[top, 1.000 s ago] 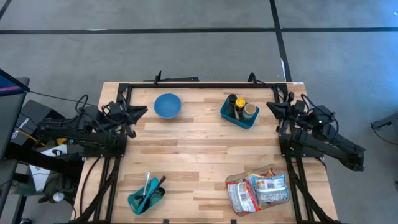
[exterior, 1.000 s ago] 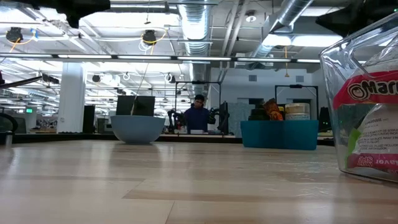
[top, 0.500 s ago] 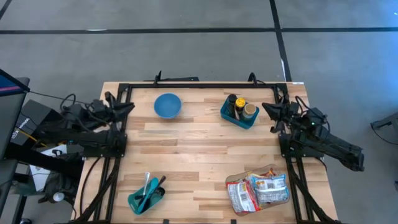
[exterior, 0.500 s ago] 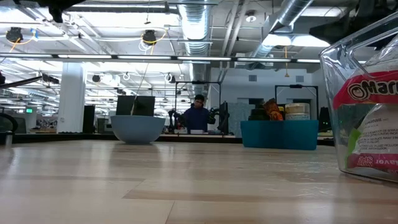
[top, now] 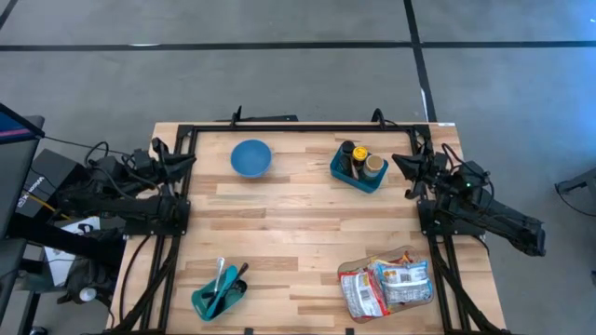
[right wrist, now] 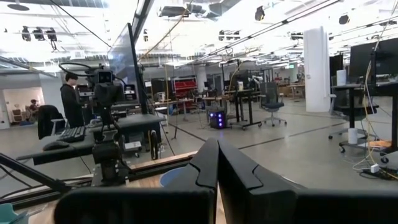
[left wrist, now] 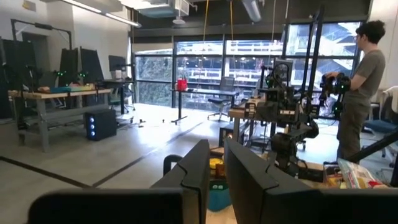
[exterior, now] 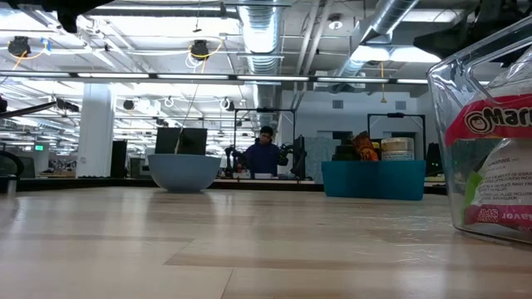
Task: Pick & Place Food Item
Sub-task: Return to Home Position
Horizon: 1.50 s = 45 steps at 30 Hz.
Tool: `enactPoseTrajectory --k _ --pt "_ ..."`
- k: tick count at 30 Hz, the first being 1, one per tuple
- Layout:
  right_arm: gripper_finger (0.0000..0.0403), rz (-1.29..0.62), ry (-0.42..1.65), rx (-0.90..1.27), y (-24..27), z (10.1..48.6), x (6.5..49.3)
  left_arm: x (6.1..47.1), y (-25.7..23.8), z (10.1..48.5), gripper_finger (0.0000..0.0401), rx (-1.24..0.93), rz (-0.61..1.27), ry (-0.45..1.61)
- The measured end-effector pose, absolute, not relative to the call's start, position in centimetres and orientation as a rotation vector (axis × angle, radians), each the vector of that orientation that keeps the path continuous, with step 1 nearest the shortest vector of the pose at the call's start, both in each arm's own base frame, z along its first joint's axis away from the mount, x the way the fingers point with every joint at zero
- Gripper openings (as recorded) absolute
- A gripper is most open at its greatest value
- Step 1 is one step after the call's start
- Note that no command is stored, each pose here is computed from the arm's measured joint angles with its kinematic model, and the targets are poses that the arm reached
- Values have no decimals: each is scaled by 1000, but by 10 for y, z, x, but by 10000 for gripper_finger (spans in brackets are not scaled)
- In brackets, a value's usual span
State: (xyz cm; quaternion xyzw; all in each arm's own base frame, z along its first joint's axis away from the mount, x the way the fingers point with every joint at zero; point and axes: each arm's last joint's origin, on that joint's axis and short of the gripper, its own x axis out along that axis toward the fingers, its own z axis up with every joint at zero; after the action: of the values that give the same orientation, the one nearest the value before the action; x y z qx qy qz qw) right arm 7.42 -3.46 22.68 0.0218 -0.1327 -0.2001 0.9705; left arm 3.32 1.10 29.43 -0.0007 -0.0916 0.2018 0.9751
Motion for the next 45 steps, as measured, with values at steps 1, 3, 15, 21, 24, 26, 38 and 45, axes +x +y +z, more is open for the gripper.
enactPoseTrajectory --k 1,3,15,21,24,26,38,45 --pt "0 -404 -268 44 -35 227 74 33 11 295 44 -2 407 -187" --pt "0 -404 -268 44 -35 227 74 34 11 294 44 -4 403 -190" --pt "0 -404 -272 44 -35 226 74 59 7 264 44 6 318 -212" --pt "0 -400 -303 44 -37 212 80 70 7 247 44 -1 315 -204" --pt "0 -399 -317 44 -38 206 81 74 6 239 44 -17 309 -206" --pt "0 -399 -314 44 -38 203 82 76 6 235 44 -22 300 -199" --pt "0 -402 -268 72 -40 189 86 88 5 206 44 -34 282 -217" --pt "0 -411 -166 97 -41 179 87 93 5 189 44 -58 280 -180"
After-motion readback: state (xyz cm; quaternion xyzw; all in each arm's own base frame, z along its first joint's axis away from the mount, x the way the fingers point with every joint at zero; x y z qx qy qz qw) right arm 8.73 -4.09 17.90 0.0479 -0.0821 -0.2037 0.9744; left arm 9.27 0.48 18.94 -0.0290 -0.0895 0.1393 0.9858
